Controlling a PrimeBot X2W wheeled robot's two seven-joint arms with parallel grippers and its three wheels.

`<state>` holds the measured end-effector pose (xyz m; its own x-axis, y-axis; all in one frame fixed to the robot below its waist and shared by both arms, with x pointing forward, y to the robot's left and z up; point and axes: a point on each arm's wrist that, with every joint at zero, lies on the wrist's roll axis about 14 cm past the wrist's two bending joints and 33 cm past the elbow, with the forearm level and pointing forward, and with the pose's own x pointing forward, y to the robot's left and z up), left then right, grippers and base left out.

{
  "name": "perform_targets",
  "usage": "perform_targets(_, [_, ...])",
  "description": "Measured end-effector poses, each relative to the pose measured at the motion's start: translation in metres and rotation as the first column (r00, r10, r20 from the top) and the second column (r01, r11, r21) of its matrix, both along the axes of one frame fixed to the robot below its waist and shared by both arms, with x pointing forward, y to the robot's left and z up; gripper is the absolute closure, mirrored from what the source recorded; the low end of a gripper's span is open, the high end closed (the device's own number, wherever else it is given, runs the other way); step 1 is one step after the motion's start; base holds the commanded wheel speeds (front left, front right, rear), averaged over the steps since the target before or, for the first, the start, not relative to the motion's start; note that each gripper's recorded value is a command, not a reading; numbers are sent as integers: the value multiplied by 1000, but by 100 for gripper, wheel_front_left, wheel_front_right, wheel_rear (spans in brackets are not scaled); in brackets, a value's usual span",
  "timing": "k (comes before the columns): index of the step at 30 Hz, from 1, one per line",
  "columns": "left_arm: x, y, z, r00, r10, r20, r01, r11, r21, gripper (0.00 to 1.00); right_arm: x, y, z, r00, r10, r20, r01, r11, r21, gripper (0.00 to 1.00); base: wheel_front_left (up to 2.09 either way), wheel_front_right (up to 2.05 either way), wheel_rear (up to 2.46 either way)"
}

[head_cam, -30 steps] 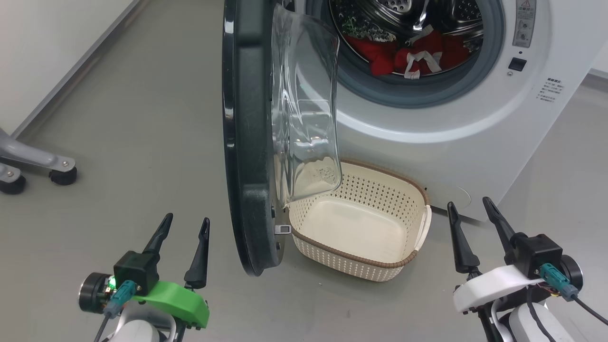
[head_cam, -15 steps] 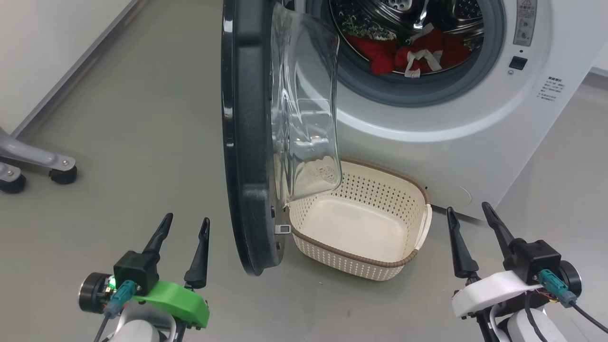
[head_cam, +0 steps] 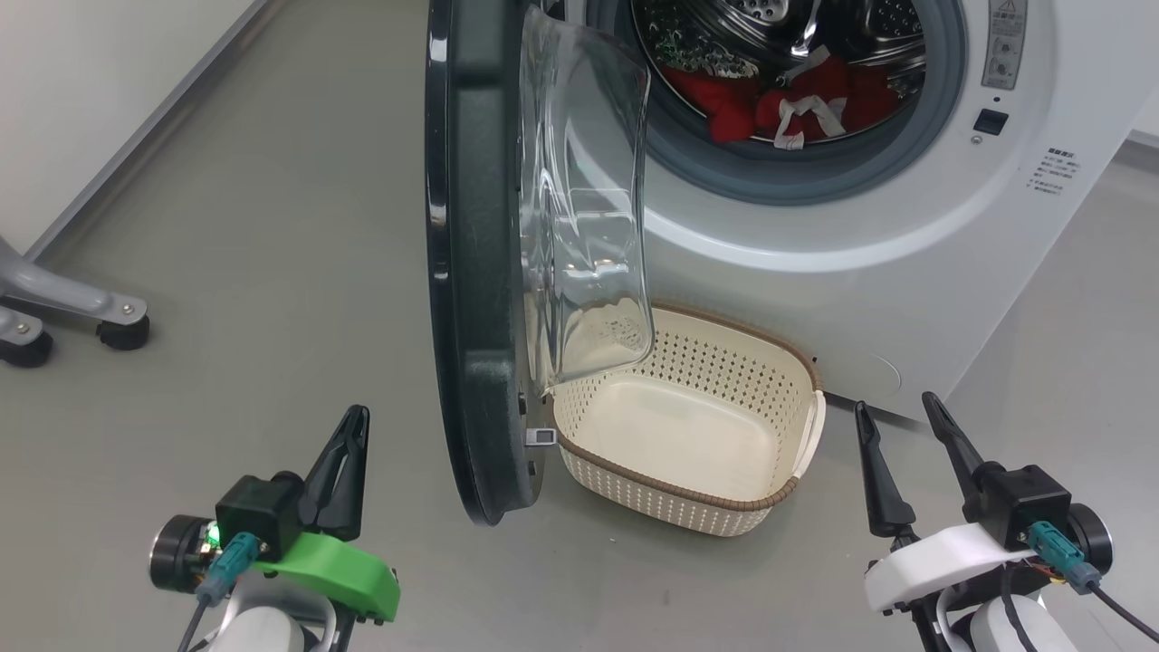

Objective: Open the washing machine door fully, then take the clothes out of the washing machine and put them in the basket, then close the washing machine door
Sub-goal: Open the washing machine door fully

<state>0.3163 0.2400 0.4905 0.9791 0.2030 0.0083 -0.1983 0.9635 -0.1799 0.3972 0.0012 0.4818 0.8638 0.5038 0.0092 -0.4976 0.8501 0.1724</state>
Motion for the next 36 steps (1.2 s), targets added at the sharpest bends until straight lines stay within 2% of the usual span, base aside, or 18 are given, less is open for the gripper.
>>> perform_targets(8, [-1, 11, 28, 996, 38, 83, -40, 999, 23, 100, 0, 2, 3, 1000, 13, 10, -13, 1000, 3, 0, 0, 0, 0])
perform_targets(13, [0, 18, 67, 978, 51, 200, -63, 997, 54, 100, 0, 4, 5, 1000, 21, 18, -21, 1000, 4, 0, 0, 0, 0])
perform_targets(18, [2, 18, 146, 912, 19, 411, -84, 987, 140, 100, -2, 6, 7, 1000, 22, 20, -22, 1000, 7, 0, 0, 0, 0])
perform_targets(23, [-10, -1, 217, 803, -72, 592, -78, 972, 223, 100, -6, 6, 5, 999, 30, 17, -30, 1000, 2, 0, 0, 0, 0])
perform_targets(26, [-17, -25, 241, 747, -162, 645, -22, 964, 266, 100, -7, 6, 6, 999, 30, 19, -30, 1000, 2, 0, 0, 0, 0])
perform_targets(30, [-16, -68, 242, 711, -291, 640, 113, 946, 305, 100, -9, 6, 7, 999, 32, 21, -32, 999, 2, 0, 0, 0, 0])
perform_targets(36, [-12, -129, 188, 739, -428, 521, 357, 904, 237, 100, -10, 3, 7, 999, 28, 27, -28, 1000, -5, 0, 0, 0, 0])
